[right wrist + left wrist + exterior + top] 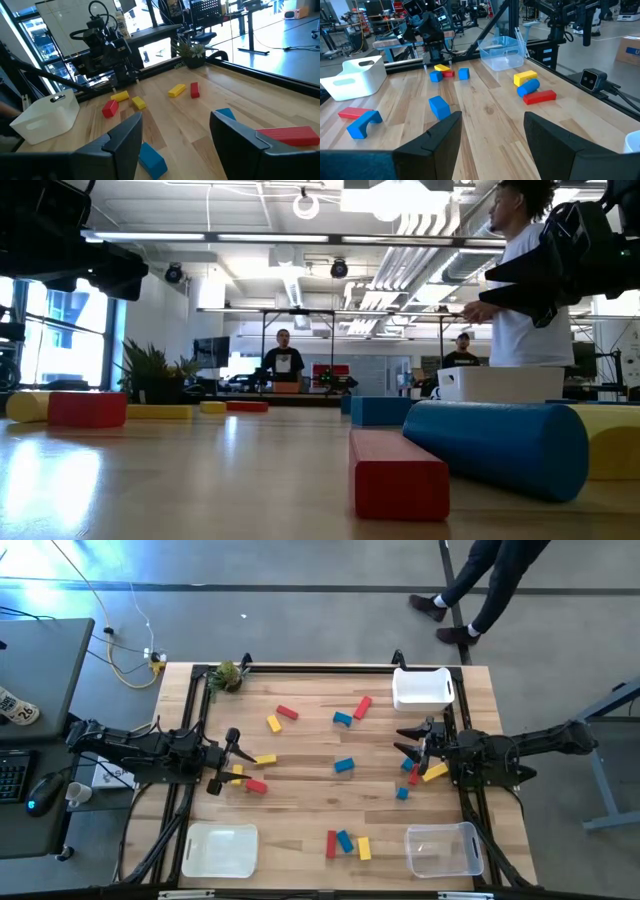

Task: Sort & place blocks by color

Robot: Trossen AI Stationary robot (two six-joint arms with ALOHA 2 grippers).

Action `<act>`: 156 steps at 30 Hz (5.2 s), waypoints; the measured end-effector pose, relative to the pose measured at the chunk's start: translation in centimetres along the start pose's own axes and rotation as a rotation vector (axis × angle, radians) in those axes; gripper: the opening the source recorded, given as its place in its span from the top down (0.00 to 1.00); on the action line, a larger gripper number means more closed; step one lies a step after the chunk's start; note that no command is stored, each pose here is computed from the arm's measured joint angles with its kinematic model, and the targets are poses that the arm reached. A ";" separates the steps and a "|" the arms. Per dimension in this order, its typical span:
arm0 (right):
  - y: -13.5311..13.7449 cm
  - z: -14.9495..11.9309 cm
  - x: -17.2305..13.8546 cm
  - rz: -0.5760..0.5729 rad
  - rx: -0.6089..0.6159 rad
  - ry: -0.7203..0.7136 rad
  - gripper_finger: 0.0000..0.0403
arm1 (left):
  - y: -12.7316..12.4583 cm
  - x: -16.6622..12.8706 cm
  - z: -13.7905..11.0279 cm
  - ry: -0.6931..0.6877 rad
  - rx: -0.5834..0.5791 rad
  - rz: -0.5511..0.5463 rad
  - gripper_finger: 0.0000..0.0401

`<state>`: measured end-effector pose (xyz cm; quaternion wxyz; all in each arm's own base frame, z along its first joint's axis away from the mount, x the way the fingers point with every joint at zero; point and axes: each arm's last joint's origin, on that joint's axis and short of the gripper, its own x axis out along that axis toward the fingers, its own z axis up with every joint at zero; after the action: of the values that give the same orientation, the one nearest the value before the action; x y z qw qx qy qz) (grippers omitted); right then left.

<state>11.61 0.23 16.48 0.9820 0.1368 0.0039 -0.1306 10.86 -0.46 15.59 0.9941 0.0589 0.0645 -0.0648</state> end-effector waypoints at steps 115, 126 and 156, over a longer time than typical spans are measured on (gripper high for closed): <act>1.1 4.1 -0.9 0.166 0.200 -0.380 0.46 | 0.5 0.0 0.0 -0.003 -0.187 0.169 0.50; 3.1 8.9 -0.6 0.184 0.103 -0.282 0.46 | 0.6 -0.1 0.0 -0.004 -0.203 0.203 0.50; 4.3 6.9 2.9 -0.507 0.341 0.889 0.46 | 0.7 -0.1 0.0 -0.009 -0.252 0.226 0.50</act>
<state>15.34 1.63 24.12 0.7871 0.3311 0.4309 -0.2918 10.88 0.19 15.68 0.9948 -0.0598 0.0604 0.0556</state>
